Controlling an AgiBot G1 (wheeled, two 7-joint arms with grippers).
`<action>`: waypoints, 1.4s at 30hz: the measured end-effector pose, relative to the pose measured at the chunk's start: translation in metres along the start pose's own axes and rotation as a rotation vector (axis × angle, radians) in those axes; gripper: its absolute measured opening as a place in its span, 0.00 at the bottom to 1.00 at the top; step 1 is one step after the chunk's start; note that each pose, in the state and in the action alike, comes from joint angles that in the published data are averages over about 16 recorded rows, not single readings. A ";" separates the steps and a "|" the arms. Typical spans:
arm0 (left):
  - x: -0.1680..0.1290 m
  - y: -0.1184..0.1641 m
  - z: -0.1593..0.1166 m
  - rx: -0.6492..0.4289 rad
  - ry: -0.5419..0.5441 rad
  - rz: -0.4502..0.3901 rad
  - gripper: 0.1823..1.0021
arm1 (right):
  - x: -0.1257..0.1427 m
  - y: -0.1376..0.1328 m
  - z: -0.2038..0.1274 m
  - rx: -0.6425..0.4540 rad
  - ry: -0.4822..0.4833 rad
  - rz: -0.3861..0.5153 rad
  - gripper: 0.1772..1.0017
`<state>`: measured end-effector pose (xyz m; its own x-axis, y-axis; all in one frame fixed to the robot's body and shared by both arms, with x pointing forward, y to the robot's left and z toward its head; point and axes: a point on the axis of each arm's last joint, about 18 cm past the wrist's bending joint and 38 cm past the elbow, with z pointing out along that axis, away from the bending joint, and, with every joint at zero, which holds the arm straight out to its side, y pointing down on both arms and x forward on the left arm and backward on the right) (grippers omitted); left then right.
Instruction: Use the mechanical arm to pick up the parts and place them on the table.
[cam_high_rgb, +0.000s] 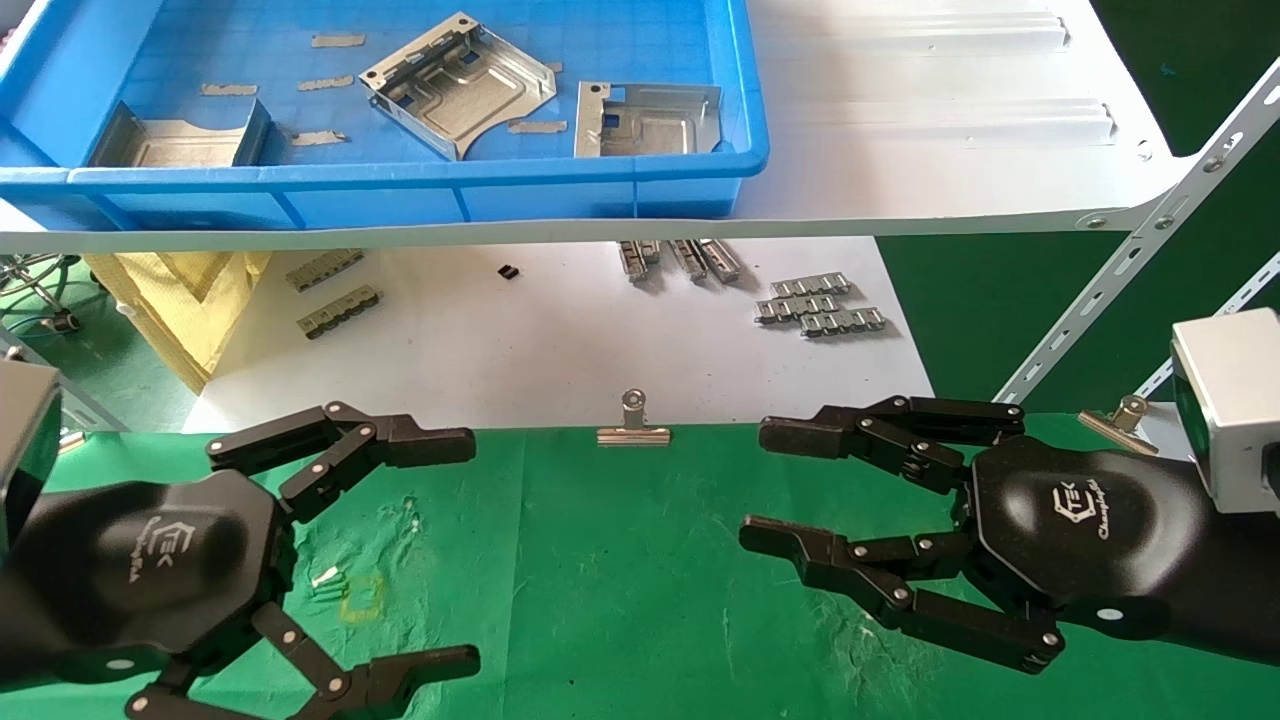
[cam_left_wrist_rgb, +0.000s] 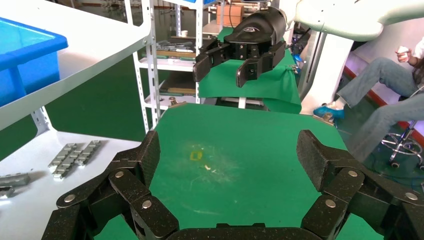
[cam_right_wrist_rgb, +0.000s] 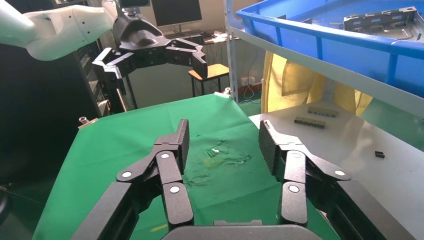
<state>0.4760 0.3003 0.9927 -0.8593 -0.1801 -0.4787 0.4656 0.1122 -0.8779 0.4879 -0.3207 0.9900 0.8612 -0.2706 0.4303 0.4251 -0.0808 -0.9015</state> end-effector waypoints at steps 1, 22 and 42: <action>0.000 0.000 0.000 0.000 0.000 0.000 1.00 | 0.000 0.000 0.000 0.000 0.000 0.000 0.46; 0.000 0.000 0.000 0.000 0.000 0.000 1.00 | 0.000 0.000 0.000 0.000 0.000 0.000 0.79; 0.000 0.000 0.000 0.000 0.000 0.000 1.00 | 0.000 0.000 0.000 0.000 0.000 0.000 1.00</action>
<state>0.4760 0.3003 0.9927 -0.8593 -0.1801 -0.4788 0.4656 0.1122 -0.8779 0.4879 -0.3207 0.9900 0.8612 -0.2706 0.4303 0.4251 -0.0808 -0.9015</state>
